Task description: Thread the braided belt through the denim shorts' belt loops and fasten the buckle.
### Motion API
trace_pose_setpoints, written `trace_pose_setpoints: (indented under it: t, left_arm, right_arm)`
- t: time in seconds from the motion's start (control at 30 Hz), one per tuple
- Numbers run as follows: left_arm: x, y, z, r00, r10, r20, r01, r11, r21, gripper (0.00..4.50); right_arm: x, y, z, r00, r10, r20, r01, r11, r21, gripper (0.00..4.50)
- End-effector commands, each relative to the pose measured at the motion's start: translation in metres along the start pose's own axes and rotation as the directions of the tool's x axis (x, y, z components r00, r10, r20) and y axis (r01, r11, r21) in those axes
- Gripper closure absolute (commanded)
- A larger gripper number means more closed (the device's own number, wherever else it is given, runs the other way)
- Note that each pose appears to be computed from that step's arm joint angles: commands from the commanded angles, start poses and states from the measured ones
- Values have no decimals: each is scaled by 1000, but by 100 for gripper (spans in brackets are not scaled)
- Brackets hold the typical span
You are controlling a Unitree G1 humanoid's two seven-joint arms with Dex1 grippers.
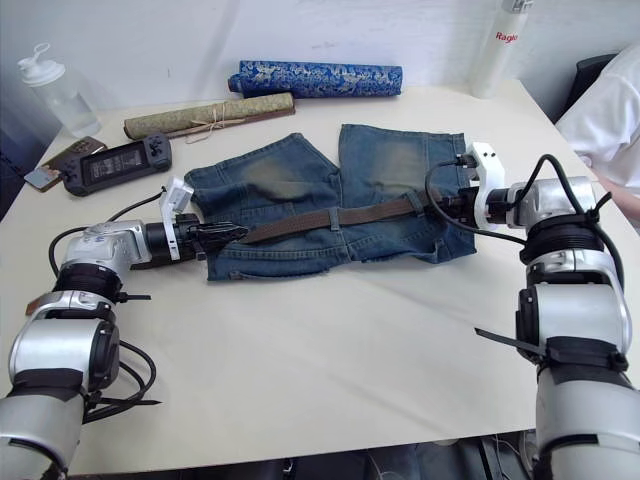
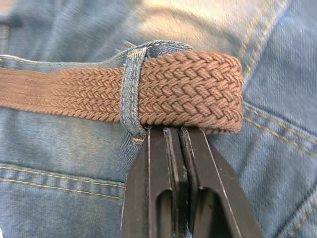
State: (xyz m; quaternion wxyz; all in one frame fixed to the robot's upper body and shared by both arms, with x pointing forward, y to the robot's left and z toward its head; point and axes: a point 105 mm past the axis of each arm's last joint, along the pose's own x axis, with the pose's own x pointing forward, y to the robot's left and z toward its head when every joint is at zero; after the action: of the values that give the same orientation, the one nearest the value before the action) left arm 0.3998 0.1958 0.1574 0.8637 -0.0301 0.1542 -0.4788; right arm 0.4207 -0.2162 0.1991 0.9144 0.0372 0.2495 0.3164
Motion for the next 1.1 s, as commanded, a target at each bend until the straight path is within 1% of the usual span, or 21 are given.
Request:
trace_pose_setpoints:
  t: [0.03, 0.1, 0.17, 0.23, 0.3, 0.37, 0.4, 0.43, 0.5, 0.57, 0.6, 0.63, 0.7, 0.8, 0.87, 0.9, 0.93, 0.97, 1.0, 1.03, 1.1]
  left_arm:
    - [-6, -12, 14, 998, -54, 35, 46, 981, 190, 407]
    - [-13, -24, 23, 994, -80, 80, 48, 937, 346, 407]
    - [-24, -38, 34, 984, -64, 168, -36, 844, 535, 407]
    - [-32, -50, 35, 978, -55, 200, -83, 779, 621, 407]
    - [-41, -67, 28, 981, -47, 188, -118, 625, 772, 407]
    - [-52, -91, 12, 984, -59, 168, -136, 360, 923, 407]
    - [-58, -97, 1, 987, -56, 152, -133, 250, 959, 407]
    - [-63, -99, -17, 994, -47, 101, -90, 193, 977, 407]
    - [-74, -98, -46, 999, -22, 46, -44, 119, 992, 407]
    - [-85, -95, -78, 1000, 4, -20, 19, 116, 993, 407]
    - [-92, -94, -89, 999, 15, -28, 26, 128, 991, 407]
    - [-96, -90, -97, 999, 40, -32, 25, 158, 987, 407]
    - [-100, -86, -102, 998, 61, -24, 13, 173, 985, 407]
    - [-95, -82, -96, 997, 70, 27, -39, 187, 982, 407]
    - [-81, -78, -70, 990, 62, 126, -139, 300, 944, 407]
    - [-73, -77, -52, 982, 50, 182, -187, 404, 895, 407]
    - [-68, -78, -42, 977, 34, 210, -201, 480, 854, 407]
    - [-63, -76, -25, 968, 28, 251, -217, 599, 771, 407]
    - [-60, -76, -14, 963, 16, 268, -207, 681, 702, 407]
    - [-56, -70, -1, 958, 24, 284, -200, 768, 609, 383]
    - [-52, -61, 18, 957, 18, 288, -158, 868, 470, 322]
  right_arm:
    - [-22, 27, 19, 984, 161, 75, -144, 969, -202, 450]
    - [-39, 45, 16, 963, 255, 84, -215, 920, -326, 450]
    - [-62, 69, 7, 925, 367, 94, -293, 851, -436, 450]
    - [-75, 81, -7, 917, 394, 64, -308, 799, -516, 450]
    - [-84, 87, -29, 922, 387, 20, -292, 728, -621, 450]
    - [-88, 93, -57, 935, 353, -32, -267, 642, -719, 450]
    - [-88, 95, -70, 942, 330, -59, -259, 608, -751, 450]
    - [-87, 95, -84, 949, 302, -93, -256, 560, -788, 450]
    - [-87, 95, -106, 954, 259, -149, -264, 494, -828, 450]
    - [-87, 92, -124, 956, 216, -197, -274, 429, -861, 450]
    - [-87, 90, -130, 958, 200, -206, -273, 413, -869, 450]
    - [-87, 88, -134, 962, 183, -203, -262, 409, -874, 450]
    - [-89, 82, -142, 965, 143, -221, -260, 388, -884, 450]
    - [-90, 73, -149, 970, 85, -229, -244, 348, -905, 450]
    - [-89, 70, -153, 967, 72, -243, -252, 349, -903, 450]
    - [-88, 69, -153, 969, 75, -234, -245, 364, -899, 450]
    - [-88, 69, -152, 971, 78, -226, -239, 375, -896, 450]
    - [-87, 69, -152, 972, 80, -221, -235, 377, -896, 450]
    - [-86, 69, -152, 972, 80, -219, -233, 377, -896, 450]
    - [-85, 68, -151, 973, 77, -217, -230, 374, -899, 450]
    - [-83, 67, -150, 974, 74, -214, -226, 369, -901, 450]
